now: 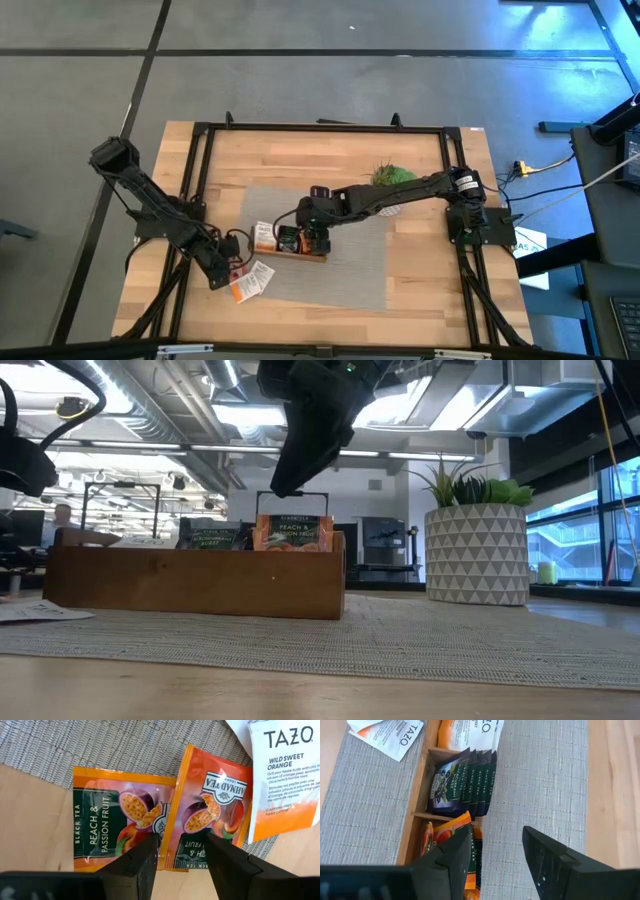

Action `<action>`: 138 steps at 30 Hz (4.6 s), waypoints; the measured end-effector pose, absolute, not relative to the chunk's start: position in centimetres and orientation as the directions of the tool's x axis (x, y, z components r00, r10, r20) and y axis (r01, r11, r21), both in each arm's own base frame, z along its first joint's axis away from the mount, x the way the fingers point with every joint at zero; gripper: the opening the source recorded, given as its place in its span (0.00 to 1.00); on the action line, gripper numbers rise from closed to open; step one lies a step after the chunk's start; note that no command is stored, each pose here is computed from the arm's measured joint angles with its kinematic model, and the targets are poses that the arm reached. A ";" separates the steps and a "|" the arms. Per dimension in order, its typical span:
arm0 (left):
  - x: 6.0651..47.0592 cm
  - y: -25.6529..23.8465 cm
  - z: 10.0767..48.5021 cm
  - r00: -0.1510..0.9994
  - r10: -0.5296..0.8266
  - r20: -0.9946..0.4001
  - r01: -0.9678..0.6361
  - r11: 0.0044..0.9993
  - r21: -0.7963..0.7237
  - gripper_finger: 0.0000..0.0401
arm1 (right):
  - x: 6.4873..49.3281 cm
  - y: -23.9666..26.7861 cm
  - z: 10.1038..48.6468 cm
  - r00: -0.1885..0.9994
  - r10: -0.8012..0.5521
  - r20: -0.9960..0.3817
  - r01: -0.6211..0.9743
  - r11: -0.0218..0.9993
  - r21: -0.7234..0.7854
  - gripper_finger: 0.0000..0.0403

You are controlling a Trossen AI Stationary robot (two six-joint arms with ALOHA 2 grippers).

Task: Pick & Place Tea
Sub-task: Put the orange tea bag into the right section of the wooden organizer

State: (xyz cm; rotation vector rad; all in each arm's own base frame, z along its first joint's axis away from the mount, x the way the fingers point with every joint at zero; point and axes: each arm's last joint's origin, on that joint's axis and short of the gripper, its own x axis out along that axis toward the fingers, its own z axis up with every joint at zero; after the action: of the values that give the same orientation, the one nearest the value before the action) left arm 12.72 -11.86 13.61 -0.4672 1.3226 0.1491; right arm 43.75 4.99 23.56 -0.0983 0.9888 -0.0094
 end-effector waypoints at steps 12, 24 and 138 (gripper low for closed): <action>12.7 -11.9 13.6 0.253 -0.156 -0.955 -0.364 0.899 -0.243 0.34 | 43.7 5.0 23.6 0.550 -0.054 -0.834 -0.058 0.993 -0.103 0.45; 12.7 -11.9 13.6 0.244 -0.171 -0.955 -0.343 0.905 -0.250 0.09 | 43.7 5.0 23.6 0.549 -0.055 -0.834 -0.059 0.993 -0.104 0.45; 17.2 -6.5 31.6 0.904 -0.191 0.384 0.041 0.930 0.366 0.01 | 43.6 6.4 30.0 0.809 0.319 0.494 -0.092 0.898 -0.430 0.11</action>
State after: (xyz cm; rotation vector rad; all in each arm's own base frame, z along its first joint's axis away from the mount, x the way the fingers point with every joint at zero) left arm 17.24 -6.53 31.55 0.3595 -0.4280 -0.1226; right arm 43.62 6.41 29.97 -0.4025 -0.5917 0.2260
